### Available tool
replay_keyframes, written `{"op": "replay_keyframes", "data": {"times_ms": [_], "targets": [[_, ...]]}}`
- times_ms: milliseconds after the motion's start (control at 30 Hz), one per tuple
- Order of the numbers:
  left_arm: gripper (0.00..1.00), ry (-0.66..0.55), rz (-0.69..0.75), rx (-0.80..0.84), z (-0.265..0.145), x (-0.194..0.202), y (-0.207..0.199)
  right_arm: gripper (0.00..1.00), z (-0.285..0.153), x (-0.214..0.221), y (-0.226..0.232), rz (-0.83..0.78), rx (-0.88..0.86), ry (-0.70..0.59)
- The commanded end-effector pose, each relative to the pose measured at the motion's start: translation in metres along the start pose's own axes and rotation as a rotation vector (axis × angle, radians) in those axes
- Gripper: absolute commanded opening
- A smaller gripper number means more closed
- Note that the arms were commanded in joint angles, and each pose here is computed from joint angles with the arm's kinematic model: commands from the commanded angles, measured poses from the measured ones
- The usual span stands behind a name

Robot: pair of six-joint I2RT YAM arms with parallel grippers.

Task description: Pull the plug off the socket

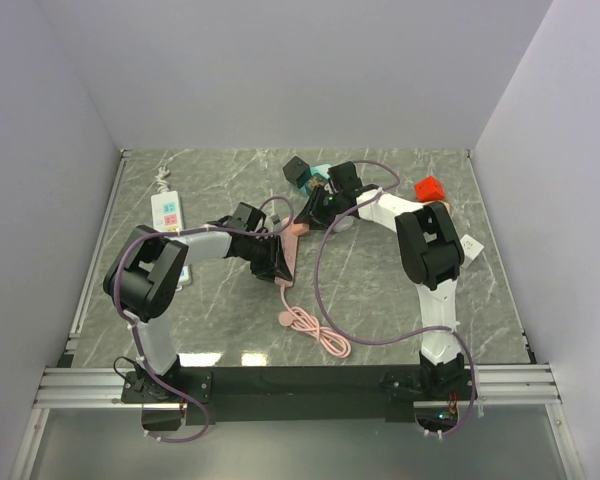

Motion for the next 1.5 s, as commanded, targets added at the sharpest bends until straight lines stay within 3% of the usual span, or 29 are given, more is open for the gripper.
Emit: {"op": "replay_keyframes", "data": {"times_ms": [0, 100, 167, 200, 300, 400, 500, 700, 767, 933, 1167, 1300, 1467], "targets": [[0.01, -0.006, 0.03, 0.002, -0.004, 0.005, -0.008, 0.21, 0.002, 0.0, 0.015, -0.024, -0.07, 0.002], [0.01, -0.025, 0.032, 0.001, -0.003, 0.001, -0.009, 0.11, 0.002, 0.006, 0.01, -0.032, -0.068, 0.023], [0.21, -0.042, 0.033, -0.004, -0.003, -0.001, -0.01, 0.04, 0.0, 0.01, 0.009, -0.055, -0.068, 0.036], [0.39, -0.067, 0.038, -0.012, -0.005, -0.004, -0.01, 0.02, -0.002, 0.011, 0.009, -0.062, -0.067, 0.038], [0.56, -0.121, 0.06, -0.007, -0.013, -0.011, -0.018, 0.0, -0.007, 0.016, 0.006, -0.102, -0.05, 0.063], [0.65, -0.166, 0.084, 0.006, -0.018, -0.02, -0.025, 0.0, -0.01, 0.023, 0.004, -0.124, -0.064, 0.108], [0.67, -0.178, 0.097, 0.01, -0.014, -0.029, -0.027, 0.0, -0.013, 0.03, 0.005, -0.137, -0.094, 0.144], [0.56, -0.163, 0.092, -0.009, 0.001, -0.041, -0.021, 0.0, -0.021, 0.039, 0.013, -0.151, -0.157, 0.184], [0.44, -0.152, 0.086, -0.015, 0.007, -0.043, -0.018, 0.0, -0.023, 0.04, 0.015, -0.147, -0.169, 0.185], [0.01, -0.157, 0.067, -0.03, 0.013, -0.046, -0.013, 0.0, -0.03, 0.043, 0.022, -0.142, -0.199, 0.19], [0.01, -0.164, 0.018, -0.123, 0.017, -0.041, 0.007, 0.0, -0.046, 0.037, 0.022, -0.147, -0.203, 0.179], [0.01, -0.172, -0.034, -0.165, 0.017, -0.035, 0.021, 0.0, -0.072, 0.028, 0.023, -0.156, -0.268, 0.195], [0.01, -0.181, -0.077, -0.191, 0.015, -0.029, 0.034, 0.0, -0.114, 0.005, -0.005, -0.111, -0.314, 0.12]]}}
Point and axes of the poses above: each gripper's point midway between its finger pads, its own z axis out along the fingers, its own y axis along the line the jaws close on, x = y × z, the point moved 5 cm from there along -z, back along the fingers, and after that the axes turned 8 degrees about -z, right-handed, at the moved point
